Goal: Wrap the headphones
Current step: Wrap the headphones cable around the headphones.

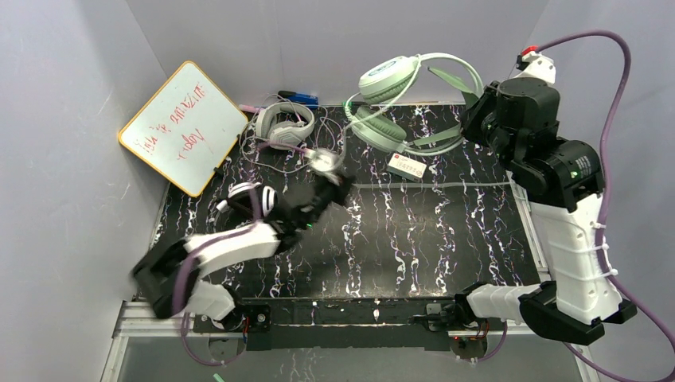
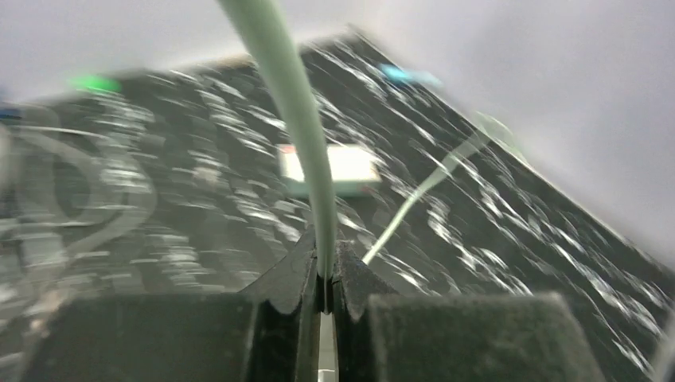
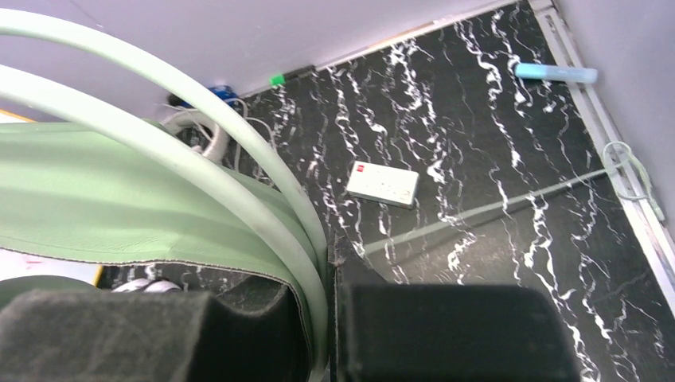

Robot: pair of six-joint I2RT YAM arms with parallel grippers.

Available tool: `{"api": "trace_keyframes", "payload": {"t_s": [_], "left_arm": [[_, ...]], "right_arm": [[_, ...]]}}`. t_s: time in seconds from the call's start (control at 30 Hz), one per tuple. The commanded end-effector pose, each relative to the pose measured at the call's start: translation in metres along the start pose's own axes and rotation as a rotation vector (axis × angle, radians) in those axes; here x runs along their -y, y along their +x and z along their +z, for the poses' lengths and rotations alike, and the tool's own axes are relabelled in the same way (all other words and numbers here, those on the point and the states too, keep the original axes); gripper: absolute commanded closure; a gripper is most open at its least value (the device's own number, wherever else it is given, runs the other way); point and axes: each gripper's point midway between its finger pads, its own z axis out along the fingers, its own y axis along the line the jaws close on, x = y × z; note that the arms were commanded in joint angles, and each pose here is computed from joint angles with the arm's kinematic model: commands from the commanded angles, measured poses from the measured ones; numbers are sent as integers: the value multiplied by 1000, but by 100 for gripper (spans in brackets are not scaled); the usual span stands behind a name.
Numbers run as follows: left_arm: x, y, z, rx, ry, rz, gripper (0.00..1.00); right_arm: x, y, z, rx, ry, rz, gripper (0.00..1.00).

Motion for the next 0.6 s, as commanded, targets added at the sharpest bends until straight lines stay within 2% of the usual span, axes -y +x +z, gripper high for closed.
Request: {"api": "trace_keyframes", "payload": {"t_s": [0.0, 0.03, 0.1, 0.17, 0.33, 0.47, 0.57], "left_arm": [[-128, -99, -141, -43, -671, 202, 100], [-144, -115, -175, -45, -773, 236, 100], [-153, -143, -221, -25, -861, 257, 100], [-144, -158, -239, -19, -825, 235, 100], [-91, -151, -217, -96, -490, 146, 100], [-77, -162, -211, -101, -430, 123, 100], [-58, -173, -202, -106, -325, 119, 100]], "right_arm": [[1, -19, 6, 114, 23, 94, 99], [2, -15, 9, 110, 30, 96, 99], [4, -8, 16, 103, 45, 102, 99], [7, -3, 22, 99, 68, 108, 99], [16, 10, 41, 80, 146, 75, 99], [27, 23, 52, 75, 199, 45, 99], [34, 34, 60, 63, 237, 25, 99]]}}
